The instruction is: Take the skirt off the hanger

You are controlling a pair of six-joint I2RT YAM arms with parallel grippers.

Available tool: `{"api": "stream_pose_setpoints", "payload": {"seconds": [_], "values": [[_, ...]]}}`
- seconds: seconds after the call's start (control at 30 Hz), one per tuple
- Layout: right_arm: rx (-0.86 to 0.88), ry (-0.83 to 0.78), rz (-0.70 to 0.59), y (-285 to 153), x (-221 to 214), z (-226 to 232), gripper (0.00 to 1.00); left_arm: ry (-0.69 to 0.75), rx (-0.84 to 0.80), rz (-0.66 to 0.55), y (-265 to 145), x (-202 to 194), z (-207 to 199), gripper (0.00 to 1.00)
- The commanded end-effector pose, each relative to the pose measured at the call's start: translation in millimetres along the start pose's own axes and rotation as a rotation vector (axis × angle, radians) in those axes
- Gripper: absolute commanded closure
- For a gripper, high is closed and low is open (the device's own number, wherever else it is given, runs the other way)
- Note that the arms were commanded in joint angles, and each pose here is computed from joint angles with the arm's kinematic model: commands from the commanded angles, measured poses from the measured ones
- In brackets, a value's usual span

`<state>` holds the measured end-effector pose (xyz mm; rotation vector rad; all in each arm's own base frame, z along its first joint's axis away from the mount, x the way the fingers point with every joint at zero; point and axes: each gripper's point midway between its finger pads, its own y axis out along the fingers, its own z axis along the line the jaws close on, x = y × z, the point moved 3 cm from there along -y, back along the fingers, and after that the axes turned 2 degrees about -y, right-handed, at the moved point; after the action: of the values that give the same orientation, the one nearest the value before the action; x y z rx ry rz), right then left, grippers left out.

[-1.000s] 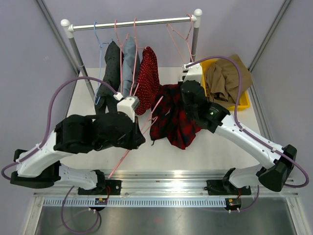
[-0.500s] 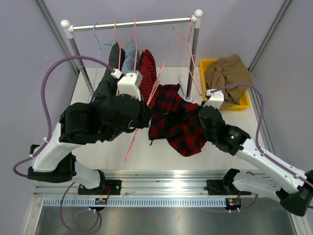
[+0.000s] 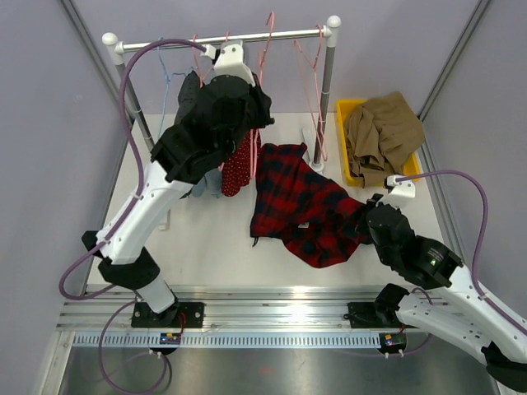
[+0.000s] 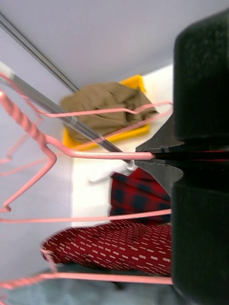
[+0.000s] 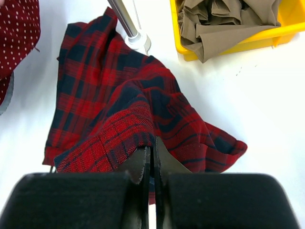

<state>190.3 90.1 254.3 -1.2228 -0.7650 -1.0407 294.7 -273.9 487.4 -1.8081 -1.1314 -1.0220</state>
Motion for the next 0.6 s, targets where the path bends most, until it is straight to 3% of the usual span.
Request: {"api": "stream_pose_setpoints", "payload": {"seconds": [0.0,0.1,0.3,0.57], "values": [[-0.018,0.030,-0.026,-3,9,-4,1.00,-0.071,-0.190,-0.115,33,38,-30,1.00],[-0.007,0.034,-0.027,-2,6,-3,1.00,-0.139,-0.254,-0.116,59,47,-30,1.00],[-0.015,0.012,-0.017,4,-1,-1,1.00,-0.240,-0.298,-0.058,112,25,-25,1.00],[-0.018,0.001,-0.035,5,5,1,1.00,-0.279,-0.292,0.040,117,-9,-15,1.00]]}}
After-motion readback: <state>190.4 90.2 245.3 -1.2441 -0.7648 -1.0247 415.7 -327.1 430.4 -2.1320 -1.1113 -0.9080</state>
